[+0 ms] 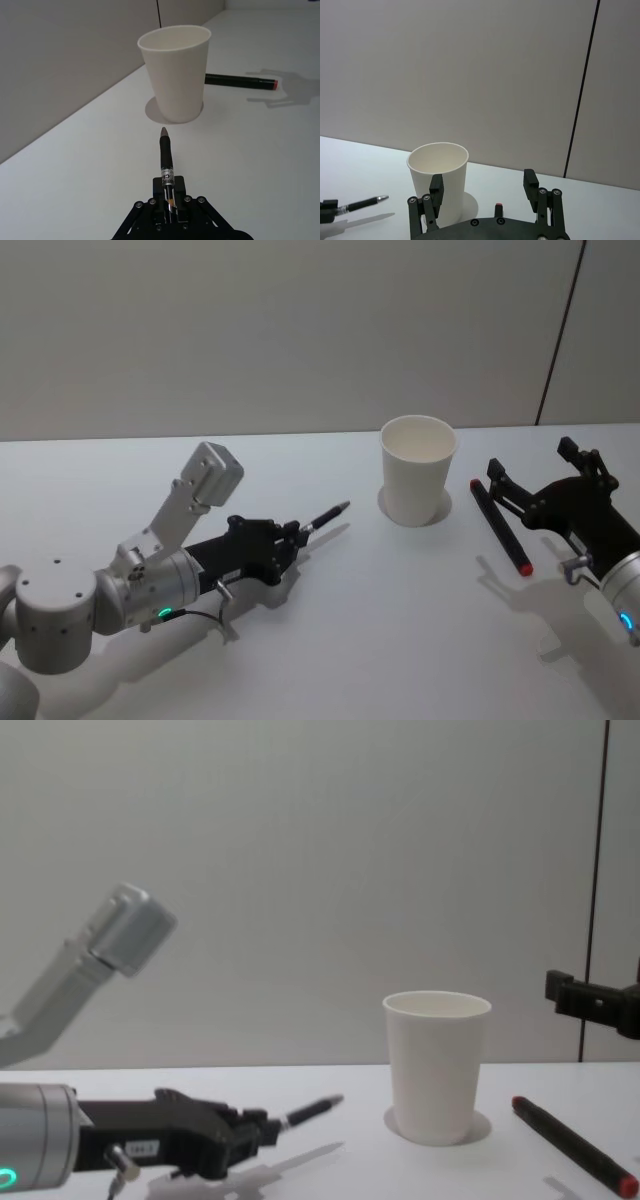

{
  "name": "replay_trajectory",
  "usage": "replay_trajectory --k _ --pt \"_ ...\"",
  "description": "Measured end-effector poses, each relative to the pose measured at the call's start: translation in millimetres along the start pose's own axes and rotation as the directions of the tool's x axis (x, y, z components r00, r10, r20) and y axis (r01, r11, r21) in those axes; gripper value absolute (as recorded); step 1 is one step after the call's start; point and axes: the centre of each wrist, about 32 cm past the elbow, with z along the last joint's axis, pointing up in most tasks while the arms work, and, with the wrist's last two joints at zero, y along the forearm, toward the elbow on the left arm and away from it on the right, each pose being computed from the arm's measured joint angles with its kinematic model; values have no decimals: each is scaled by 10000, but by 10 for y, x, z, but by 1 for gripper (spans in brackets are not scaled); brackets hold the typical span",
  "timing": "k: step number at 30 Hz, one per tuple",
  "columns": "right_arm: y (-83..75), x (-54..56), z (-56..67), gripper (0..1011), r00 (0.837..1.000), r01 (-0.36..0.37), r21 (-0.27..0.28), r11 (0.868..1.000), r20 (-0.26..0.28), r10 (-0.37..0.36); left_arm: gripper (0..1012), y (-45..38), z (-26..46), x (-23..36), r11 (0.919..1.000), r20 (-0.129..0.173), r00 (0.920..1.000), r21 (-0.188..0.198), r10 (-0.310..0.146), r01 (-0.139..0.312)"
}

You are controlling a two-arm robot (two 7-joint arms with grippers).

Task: Place the pen into the pen holder.

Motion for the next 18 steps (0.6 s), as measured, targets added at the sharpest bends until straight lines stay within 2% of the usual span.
replay_trajectory --k 2,4,5,6,8,9,11,12,13,17,18 --pt "0 0 0 1002 10000 0 0 10000 0 0 129 36 1 -14 9994 4 9999 -322 142 -142" --pt "0 0 0 1002 10000 0 0 10000 0 0 129 55 4 -20 9985 5 9997 -487 236 -235" --pt "0 0 0 1002 10000 0 0 10000 0 0 130 85 10 -29 9969 30 9994 -717 331 -328" --pt "0 0 0 1002 10000 0 1 10000 0 0 129 85 10 -29 9969 30 9994 -717 331 -328" --pt "0 0 0 1002 10000 0 0 10000 0 0 130 130 11 -46 9925 23 9988 -1127 482 -477" --pt "0 0 0 1002 10000 0 1 10000 0 0 130 157 15 -57 9890 33 9983 -1364 585 -575" --pt "0 0 0 1002 10000 0 0 10000 0 0 130 185 21 -67 9849 46 9978 -1603 666 -650" --pt "0 0 0 1002 10000 0 0 10000 0 0 130 217 18 -83 9794 39 9972 -1881 753 -732" --pt "0 0 0 1002 10000 0 1 10000 0 0 129 230 17 -90 9778 45 9970 -1956 770 -747" --pt "0 0 0 1002 10000 0 1 10000 0 0 130 312 15 -130 9576 57 9954 -2736 954 -902" --pt "0 0 0 1002 10000 0 0 10000 0 0 129 312 15 -130 9576 57 9954 -2736 954 -902"
